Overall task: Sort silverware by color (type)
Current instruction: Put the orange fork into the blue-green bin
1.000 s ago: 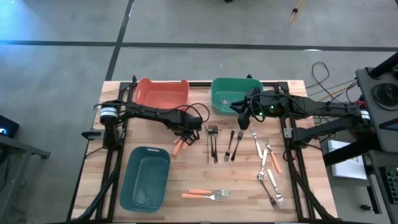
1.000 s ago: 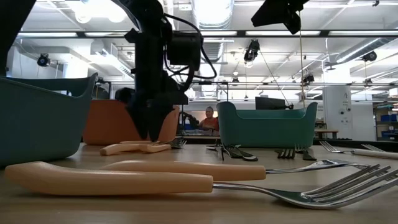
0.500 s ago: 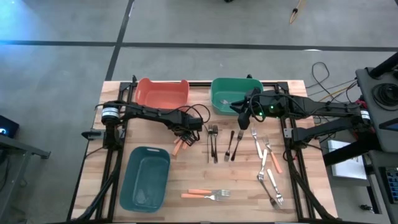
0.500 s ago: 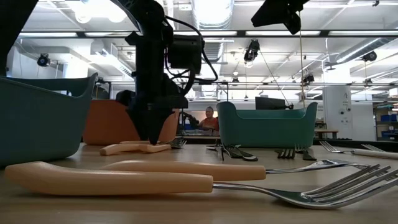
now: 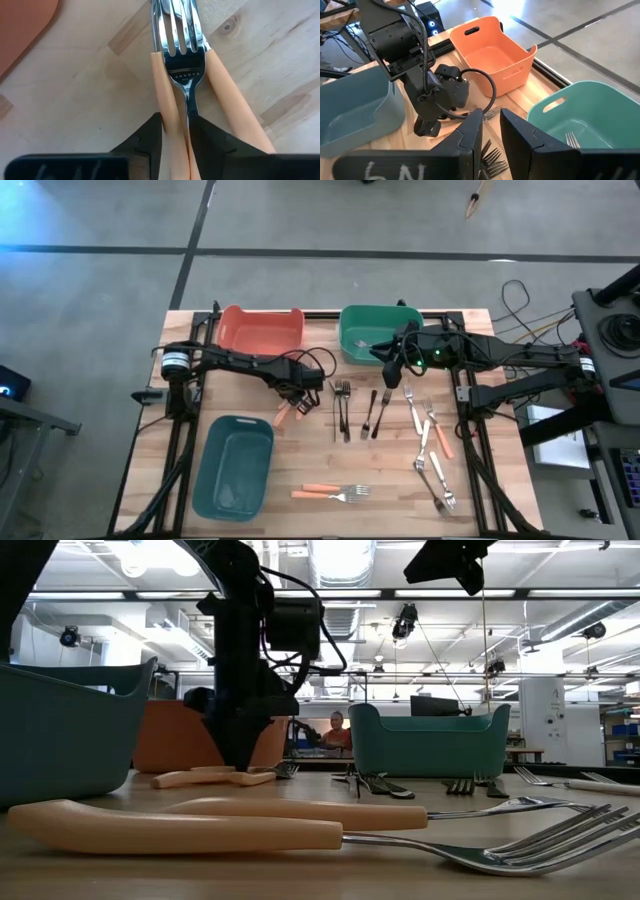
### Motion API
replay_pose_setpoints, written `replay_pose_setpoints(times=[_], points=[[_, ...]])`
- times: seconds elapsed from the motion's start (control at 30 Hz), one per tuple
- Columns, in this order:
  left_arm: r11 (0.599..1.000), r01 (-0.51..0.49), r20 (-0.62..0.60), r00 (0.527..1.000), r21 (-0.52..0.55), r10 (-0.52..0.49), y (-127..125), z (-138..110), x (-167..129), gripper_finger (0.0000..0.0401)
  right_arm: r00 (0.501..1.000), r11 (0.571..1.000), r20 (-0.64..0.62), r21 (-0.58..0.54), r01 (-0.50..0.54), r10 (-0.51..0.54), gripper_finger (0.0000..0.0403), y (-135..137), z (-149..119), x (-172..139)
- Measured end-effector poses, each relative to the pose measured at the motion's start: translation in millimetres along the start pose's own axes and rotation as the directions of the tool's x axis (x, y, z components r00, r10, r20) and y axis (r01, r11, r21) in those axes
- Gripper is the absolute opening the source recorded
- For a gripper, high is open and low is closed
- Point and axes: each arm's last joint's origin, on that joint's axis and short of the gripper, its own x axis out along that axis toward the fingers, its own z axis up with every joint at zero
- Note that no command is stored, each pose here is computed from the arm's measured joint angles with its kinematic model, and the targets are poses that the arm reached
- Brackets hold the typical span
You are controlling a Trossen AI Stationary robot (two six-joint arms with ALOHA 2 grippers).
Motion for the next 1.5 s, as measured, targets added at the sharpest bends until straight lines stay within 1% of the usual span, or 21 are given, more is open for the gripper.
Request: replay_pose_setpoints(times=[0.3, 0.37, 0.5, 0.8, 0.97, 1.07, 1.13, 1.27, 1.3, 1.43, 1.5], points=[[1.0, 0.016, -0.008, 1.0, -0.001, -0.016, -0.3, 0.6, -3.5, 0.0021, 1.0, 1.0, 0.0, 0.0, -0.001, 0.001, 0.0059, 0.3, -0.1, -0.1], [1.0, 0.021, -0.007, 1.0, -0.001, -0.021, 0.0, 0.5, -5.1, 0.0015, 1.0, 1.0, -0.001, 0.0, -0.002, 0.002, 0.0059, 0.4, -0.2, -0.1], [1.0, 0.022, -0.008, 1.0, -0.001, -0.022, 0.5, 0.1, -5.8, 0.0023, 1.0, 1.0, -0.001, 0.0, -0.002, 0.002, 0.0059, 0.4, -0.2, -0.1], [1.0, 0.019, -0.005, 1.0, 0.003, -0.019, 0.2, -0.8, -0.8, 0.0075, 1.0, 1.0, 0.0, 0.0, -0.001, 0.001, 0.0059, 0.4, -0.1, -0.1], [1.0, 0.016, -0.002, 1.0, 0.005, -0.016, 0.6, -2.2, 3.7, 0.0083, 1.0, 1.0, -0.001, 0.0, -0.002, 0.002, 0.0059, 0.4, -0.2, -0.1], [1.0, 0.016, 0.0, 1.0, 0.011, -0.016, 0.6, -2.1, 3.7, 0.0081, 1.0, 1.0, 0.0, 0.0, -0.001, 0.001, 0.0059, 0.4, -0.1, -0.1], [1.0, 0.017, 0.001, 1.0, 0.011, -0.017, 0.5, -2.0, 3.7, 0.0073, 1.0, 1.0, 0.0, 0.0, -0.001, 0.001, 0.0059, 0.4, -0.1, -0.1], [1.0, 0.019, 0.001, 1.0, 0.011, -0.019, 0.3, -2.0, 3.7, 0.0027, 1.0, 1.0, 0.0, 0.0, -0.001, 0.001, 0.0059, 0.4, -0.1, -0.1], [1.0, 0.019, 0.001, 1.0, 0.011, -0.019, 0.3, -2.0, 3.6, 0.0022, 1.0, 1.0, 0.0, 0.0, -0.002, 0.002, 0.0059, 0.4, -0.1, -0.1], [1.0, 0.016, 0.0, 1.0, 0.009, -0.016, 1.4, -2.3, 0.7, 0.0022, 1.0, 1.0, 0.0, 0.0, -0.001, 0.001, 0.0059, 0.4, -0.1, -0.1], [1.0, -0.006, -0.007, 1.0, 0.011, 0.006, 3.1, -2.7, -3.4, 0.0022, 1.0, 1.0, 0.0, 0.0, -0.002, 0.002, 0.0059, 0.4, -0.1, -0.1]])
